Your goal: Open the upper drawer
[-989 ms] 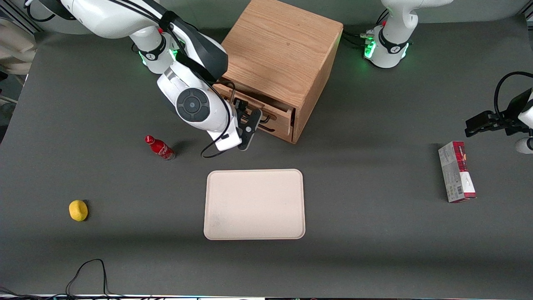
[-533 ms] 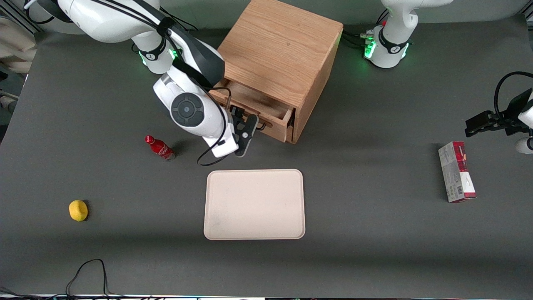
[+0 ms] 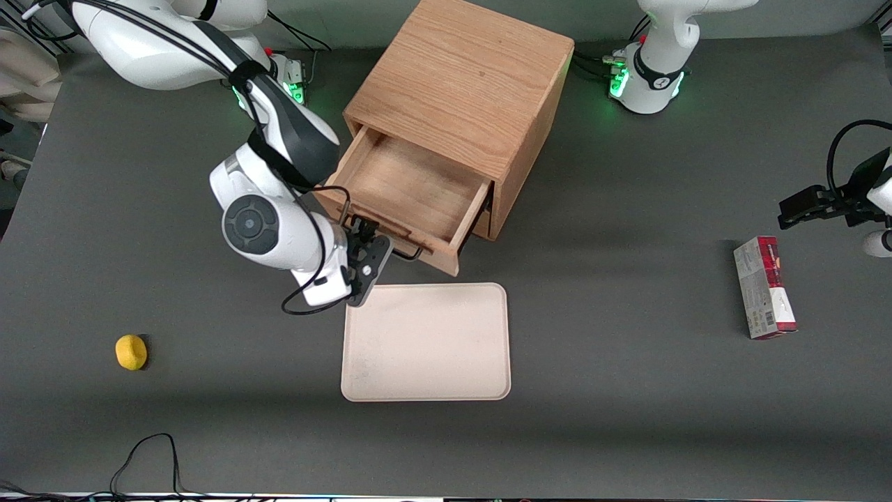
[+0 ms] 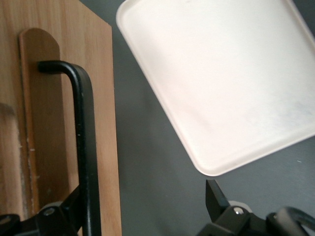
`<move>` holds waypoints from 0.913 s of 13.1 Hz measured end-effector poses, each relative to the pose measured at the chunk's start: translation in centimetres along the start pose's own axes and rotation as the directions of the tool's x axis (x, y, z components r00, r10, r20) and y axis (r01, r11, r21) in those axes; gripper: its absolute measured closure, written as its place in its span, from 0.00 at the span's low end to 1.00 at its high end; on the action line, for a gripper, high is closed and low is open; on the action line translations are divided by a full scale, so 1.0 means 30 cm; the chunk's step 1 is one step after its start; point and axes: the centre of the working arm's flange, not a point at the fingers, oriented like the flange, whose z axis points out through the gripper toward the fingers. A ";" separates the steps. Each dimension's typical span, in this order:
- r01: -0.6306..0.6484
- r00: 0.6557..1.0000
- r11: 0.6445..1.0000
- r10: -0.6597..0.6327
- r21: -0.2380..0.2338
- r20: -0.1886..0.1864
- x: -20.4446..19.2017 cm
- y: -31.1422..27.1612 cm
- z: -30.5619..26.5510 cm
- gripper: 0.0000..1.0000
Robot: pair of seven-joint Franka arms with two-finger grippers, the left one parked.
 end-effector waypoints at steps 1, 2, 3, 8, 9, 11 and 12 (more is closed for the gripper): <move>-0.020 1.000 1.000 0.019 -0.011 -0.004 -0.018 0.042 -0.012 0.00; -0.039 0.999 0.999 0.039 -0.022 -0.008 -0.036 0.086 -0.025 0.00; -0.057 0.998 0.998 0.056 -0.032 -0.015 -0.050 0.126 -0.038 0.00; -0.101 0.994 0.991 0.097 -0.091 -0.045 -0.088 0.241 -0.116 0.00; -0.099 0.994 0.991 0.095 -0.095 -0.046 -0.086 0.239 -0.127 0.00; -0.105 0.992 0.988 0.096 -0.114 -0.079 -0.080 0.248 -0.189 0.00; -0.114 0.990 0.985 0.101 -0.129 -0.102 -0.086 0.261 -0.239 0.00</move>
